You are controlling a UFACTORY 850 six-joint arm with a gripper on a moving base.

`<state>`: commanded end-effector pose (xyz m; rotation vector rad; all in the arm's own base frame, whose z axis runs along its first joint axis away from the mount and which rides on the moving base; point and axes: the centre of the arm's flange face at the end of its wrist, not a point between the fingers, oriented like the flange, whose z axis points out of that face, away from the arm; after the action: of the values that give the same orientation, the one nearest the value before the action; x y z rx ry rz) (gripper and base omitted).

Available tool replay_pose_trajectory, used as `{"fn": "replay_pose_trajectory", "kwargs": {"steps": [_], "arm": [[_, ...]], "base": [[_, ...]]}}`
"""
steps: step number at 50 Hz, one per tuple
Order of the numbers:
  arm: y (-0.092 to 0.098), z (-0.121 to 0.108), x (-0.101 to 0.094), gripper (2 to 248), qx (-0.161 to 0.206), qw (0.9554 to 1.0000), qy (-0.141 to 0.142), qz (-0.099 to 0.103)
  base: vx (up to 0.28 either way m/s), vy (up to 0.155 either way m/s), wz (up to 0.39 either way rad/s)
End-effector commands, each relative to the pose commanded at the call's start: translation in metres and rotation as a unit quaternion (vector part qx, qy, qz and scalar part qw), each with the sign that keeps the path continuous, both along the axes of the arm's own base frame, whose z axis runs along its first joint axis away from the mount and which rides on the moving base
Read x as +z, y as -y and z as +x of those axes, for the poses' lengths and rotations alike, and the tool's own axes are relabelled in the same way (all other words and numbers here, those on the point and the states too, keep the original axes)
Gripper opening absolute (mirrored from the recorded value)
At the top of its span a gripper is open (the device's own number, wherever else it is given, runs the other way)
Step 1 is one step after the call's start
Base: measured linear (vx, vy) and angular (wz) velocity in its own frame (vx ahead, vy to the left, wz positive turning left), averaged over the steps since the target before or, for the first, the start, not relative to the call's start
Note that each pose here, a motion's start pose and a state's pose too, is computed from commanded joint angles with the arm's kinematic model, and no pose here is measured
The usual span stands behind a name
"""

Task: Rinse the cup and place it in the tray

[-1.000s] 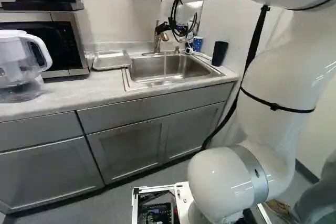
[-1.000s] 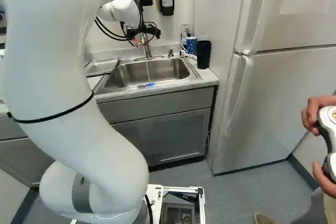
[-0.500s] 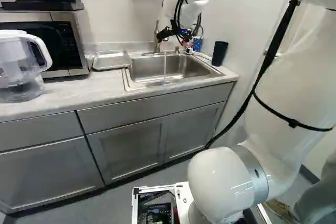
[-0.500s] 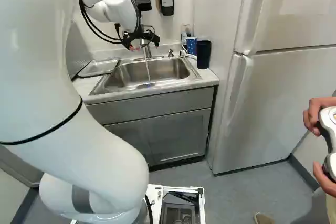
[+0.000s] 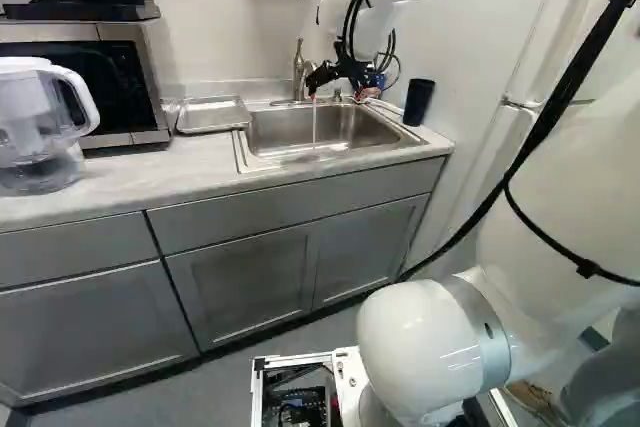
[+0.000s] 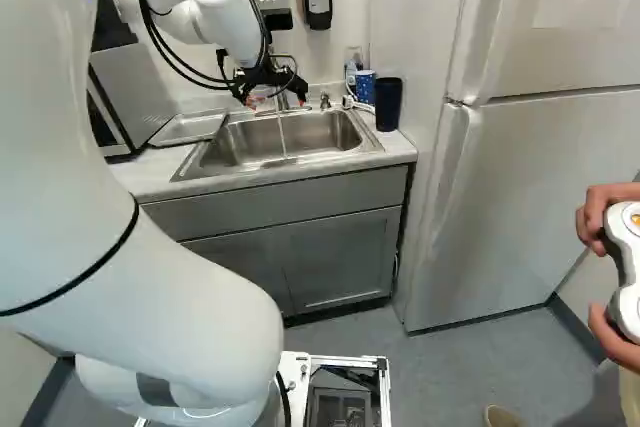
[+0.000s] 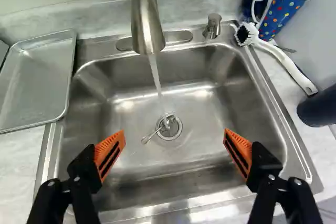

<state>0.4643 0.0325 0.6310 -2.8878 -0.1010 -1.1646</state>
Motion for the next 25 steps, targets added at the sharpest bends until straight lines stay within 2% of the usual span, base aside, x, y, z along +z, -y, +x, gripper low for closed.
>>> {"fn": "replay_pose_trajectory", "kwargs": {"steps": [25], "arm": [[0.0045, -0.0001, 0.0000, 247, -0.005, 1.0000, 0.000, 0.000]], "base": [[0.000, 0.000, 0.000]]}}
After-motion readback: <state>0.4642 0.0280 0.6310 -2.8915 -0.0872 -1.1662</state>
